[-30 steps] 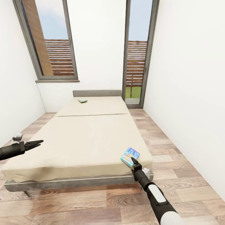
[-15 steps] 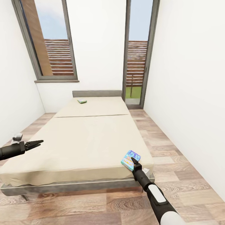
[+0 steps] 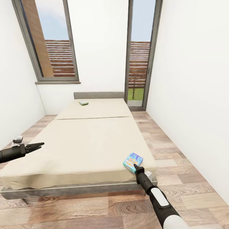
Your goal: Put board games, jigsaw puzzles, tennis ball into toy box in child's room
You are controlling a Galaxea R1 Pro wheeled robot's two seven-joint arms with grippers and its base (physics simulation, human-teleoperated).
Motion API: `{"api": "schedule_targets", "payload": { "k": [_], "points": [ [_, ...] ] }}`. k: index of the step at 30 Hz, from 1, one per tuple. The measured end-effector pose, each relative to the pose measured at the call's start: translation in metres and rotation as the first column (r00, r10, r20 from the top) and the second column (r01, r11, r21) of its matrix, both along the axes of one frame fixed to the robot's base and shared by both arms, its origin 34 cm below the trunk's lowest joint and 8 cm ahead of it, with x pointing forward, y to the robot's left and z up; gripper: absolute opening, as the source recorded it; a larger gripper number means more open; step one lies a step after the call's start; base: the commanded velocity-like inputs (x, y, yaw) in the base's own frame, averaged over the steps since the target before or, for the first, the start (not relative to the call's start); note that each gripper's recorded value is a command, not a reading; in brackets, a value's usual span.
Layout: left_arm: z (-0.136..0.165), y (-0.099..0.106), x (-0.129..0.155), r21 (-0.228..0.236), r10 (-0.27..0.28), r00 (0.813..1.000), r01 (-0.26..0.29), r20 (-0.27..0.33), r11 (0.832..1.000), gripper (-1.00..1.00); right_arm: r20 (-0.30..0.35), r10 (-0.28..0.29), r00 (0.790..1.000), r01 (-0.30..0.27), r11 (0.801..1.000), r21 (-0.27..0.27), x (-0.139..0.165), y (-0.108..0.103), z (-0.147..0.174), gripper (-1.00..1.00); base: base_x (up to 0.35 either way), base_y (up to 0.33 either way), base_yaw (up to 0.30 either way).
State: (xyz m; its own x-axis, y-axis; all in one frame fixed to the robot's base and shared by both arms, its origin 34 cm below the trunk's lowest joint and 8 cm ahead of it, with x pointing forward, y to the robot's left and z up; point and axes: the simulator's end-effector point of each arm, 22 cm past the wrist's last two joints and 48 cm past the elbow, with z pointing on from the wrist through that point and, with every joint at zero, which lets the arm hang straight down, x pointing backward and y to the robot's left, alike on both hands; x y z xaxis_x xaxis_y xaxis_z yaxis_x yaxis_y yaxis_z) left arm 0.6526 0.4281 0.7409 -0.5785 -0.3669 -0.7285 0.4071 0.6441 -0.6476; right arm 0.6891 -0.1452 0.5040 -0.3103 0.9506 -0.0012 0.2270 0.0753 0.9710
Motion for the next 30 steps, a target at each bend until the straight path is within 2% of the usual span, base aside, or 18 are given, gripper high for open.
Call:
{"api": "schedule_targets", "payload": {
  "k": [21,30],
  "points": [
    [0.0,0.0,0.0,-0.001,0.0,1.0,0.0,0.001,1.0,1.0,0.001,0.001,1.0,-0.001,1.0,-0.003,0.0,-0.001,0.0,-1.0,0.0,0.0,0.0],
    [0.02,0.0,0.005,-0.001,0.0,1.0,0.0,0.001,1.0,1.0,-0.005,0.003,1.0,-0.003,1.0,-0.024,0.005,0.0,0.018,-1.0,0.0,0.0,0.0]
  ]
}}
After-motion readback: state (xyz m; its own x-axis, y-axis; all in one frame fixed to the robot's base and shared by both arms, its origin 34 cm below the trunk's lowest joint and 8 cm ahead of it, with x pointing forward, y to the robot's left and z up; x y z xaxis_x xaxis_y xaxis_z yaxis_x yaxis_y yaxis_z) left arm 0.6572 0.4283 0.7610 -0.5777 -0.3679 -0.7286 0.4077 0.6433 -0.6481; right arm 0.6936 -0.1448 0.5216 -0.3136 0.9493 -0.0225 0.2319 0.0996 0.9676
